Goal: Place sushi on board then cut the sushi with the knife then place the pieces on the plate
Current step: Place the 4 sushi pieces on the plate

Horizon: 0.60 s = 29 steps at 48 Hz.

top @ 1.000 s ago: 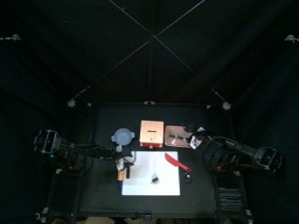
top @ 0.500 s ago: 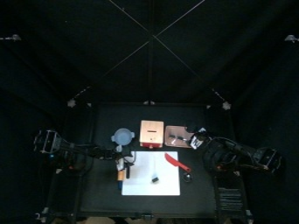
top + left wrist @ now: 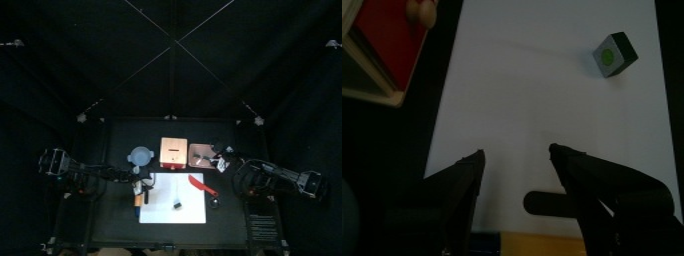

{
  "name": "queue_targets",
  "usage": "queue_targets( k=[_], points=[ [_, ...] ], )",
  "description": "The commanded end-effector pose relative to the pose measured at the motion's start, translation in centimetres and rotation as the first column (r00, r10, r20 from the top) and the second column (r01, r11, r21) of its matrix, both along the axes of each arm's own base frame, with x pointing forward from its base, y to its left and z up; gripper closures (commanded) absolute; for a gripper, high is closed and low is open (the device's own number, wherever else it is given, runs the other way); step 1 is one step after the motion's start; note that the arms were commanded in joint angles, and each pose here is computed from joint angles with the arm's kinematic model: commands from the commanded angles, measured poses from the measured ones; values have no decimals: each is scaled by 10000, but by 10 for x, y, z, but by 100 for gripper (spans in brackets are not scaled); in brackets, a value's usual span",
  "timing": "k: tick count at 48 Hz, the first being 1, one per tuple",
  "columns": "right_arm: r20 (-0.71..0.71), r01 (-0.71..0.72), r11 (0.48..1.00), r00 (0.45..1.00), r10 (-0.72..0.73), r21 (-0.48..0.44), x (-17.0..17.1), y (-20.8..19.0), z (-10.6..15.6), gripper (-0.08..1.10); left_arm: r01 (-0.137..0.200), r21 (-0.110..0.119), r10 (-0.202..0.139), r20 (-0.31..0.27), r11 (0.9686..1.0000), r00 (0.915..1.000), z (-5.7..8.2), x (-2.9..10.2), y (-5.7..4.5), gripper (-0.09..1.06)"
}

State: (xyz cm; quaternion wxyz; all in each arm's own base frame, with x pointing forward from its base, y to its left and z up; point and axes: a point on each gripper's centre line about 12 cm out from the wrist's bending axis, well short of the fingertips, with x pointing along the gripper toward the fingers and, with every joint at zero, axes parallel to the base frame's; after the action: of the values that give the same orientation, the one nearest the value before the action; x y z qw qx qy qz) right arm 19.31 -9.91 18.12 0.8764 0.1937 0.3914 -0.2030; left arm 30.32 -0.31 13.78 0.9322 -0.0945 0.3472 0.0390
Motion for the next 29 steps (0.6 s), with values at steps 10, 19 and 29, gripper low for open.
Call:
queue_targets(
  k=[10, 19, 29],
  points=[
    [1886, -2990, 9518, 9329, 3067, -690, 70, 73, 32, 22, -46, -12, 46, 291, 10000, 9996, 8, 5, 1, 7],
    [1696, -4054, 9119, 8961, 4102, -632, 112, 108, 21, 22, -56, -23, 56, 291, 10000, 9996, 8, 5, 1, 7],
    [1183, -5054, 8613, 8533, 5079, -521, 157, 143, 6, 22, -133, -98, 136, 273, 9999, 9995, 8, 5, 1, 7]
  ],
)
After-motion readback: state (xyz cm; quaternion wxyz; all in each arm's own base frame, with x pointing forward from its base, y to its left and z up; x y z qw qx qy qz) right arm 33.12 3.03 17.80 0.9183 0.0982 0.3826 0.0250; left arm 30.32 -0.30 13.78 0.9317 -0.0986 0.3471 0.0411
